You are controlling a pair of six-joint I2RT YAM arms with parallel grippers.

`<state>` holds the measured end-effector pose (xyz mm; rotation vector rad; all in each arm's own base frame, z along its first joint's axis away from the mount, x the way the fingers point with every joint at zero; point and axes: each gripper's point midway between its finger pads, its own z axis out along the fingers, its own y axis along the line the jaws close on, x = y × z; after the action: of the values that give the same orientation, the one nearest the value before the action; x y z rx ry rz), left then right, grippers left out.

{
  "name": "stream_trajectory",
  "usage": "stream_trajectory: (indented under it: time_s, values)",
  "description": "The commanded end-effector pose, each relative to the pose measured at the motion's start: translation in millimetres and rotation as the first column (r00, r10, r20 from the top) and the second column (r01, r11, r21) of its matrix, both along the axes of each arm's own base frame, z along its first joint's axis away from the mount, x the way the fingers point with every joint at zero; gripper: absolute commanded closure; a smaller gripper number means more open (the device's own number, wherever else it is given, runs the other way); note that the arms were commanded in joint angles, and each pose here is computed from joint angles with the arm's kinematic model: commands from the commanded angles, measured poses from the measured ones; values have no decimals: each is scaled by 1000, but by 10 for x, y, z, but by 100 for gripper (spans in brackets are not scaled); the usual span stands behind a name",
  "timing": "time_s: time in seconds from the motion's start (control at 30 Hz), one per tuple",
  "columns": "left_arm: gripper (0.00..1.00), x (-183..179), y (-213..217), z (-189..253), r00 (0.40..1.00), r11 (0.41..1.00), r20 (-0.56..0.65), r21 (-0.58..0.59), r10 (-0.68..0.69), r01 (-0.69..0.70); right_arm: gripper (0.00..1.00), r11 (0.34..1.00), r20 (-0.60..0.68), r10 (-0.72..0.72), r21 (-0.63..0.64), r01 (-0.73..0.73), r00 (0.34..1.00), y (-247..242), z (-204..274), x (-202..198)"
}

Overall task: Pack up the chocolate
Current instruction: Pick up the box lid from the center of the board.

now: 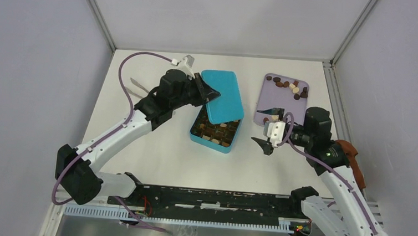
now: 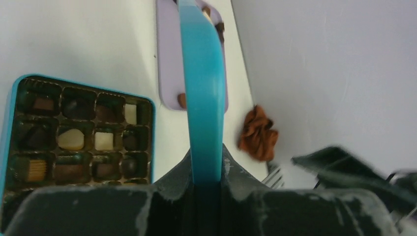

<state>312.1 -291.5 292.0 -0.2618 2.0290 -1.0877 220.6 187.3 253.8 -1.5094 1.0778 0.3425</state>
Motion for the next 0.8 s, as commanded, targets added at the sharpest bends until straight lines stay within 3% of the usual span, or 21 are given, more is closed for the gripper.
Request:
stream_trajectory:
  time_s: [0.0, 0.07, 0.2, 0.33, 0.6, 0.77]
  values:
    - [98, -386, -179, -53, 859, 892, 248, 183, -448, 412, 2, 987, -177, 72, 154, -45, 982, 48, 114, -197]
    - [98, -432, -164, -71, 811, 859, 283, 187, -512, 477, 2, 968, -274, 55, 249, 16, 960, 42, 186, -97]
    - [98, -567, -197, 31, 667, 763, 395, 167, -632, 624, 2, 883, -511, 163, 457, 107, 844, 74, 260, 54]
    - [98, -617, -283, -80, 556, 643, 381, 150, -739, 751, 2, 837, -645, 108, 470, 281, 757, 15, -42, 354]
    - [98, -399, -346, -131, 507, 586, 370, 136, -778, 799, 7, 679, -726, 102, 550, 486, 680, -150, -198, 377]
    - [98, -335, -409, -32, 493, 574, 400, 110, -773, 811, 12, 630, -765, 166, 568, 530, 622, -134, -246, 360]
